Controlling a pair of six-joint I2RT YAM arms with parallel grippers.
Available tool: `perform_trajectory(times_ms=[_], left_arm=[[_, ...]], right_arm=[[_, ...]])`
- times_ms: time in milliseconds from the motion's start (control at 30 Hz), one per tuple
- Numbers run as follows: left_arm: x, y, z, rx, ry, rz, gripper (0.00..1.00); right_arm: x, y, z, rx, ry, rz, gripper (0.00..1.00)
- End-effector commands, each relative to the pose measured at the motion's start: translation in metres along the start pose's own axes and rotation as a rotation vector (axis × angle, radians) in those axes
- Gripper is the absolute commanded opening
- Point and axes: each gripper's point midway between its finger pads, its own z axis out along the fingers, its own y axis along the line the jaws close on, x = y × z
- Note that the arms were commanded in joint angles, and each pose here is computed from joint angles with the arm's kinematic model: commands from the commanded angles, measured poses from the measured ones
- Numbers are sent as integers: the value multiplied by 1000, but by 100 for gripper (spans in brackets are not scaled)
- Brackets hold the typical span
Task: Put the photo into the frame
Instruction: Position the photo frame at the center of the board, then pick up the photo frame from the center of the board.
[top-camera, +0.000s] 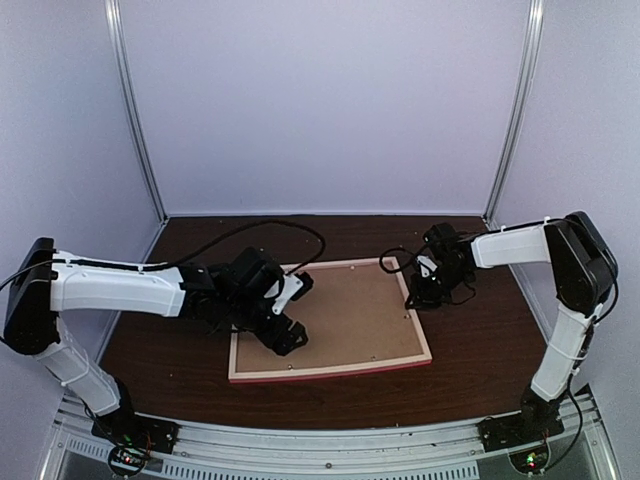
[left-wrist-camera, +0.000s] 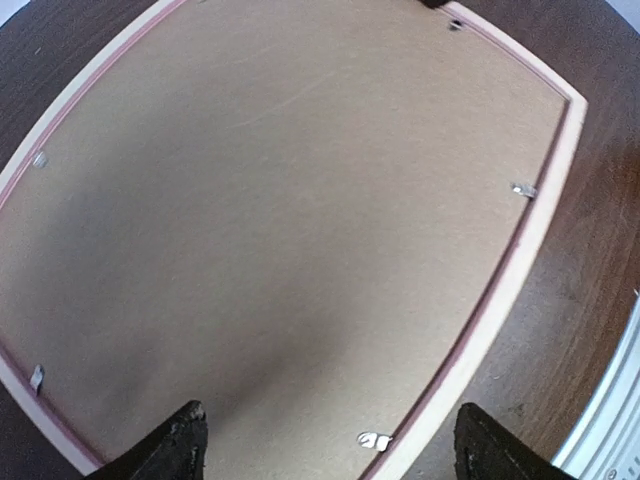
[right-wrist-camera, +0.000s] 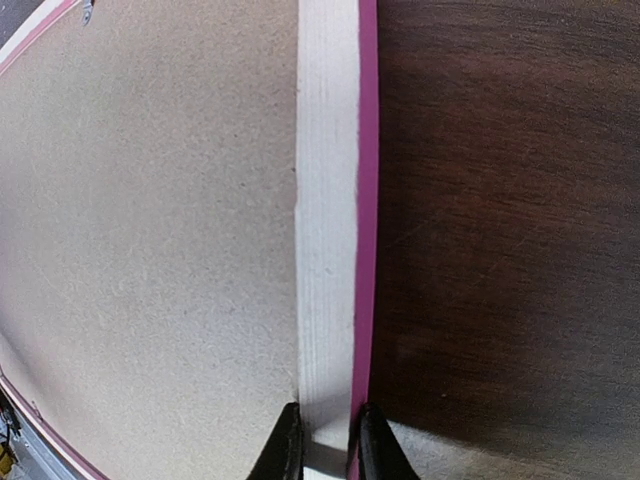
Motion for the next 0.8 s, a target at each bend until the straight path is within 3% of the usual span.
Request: perform_trajectory(times_ms=[0,333,767], left_arm=[[-19,-46,15,105,-40,218,85],[-13,-90,49,141,12,377,80],[-8,-82,58,76,32,363,80]], right_arm=[[-3,-12,4,31,-10,27,12],[10,-4,-30,10,-50,-9,40],[74,-8,-36,80,9,-77,47]])
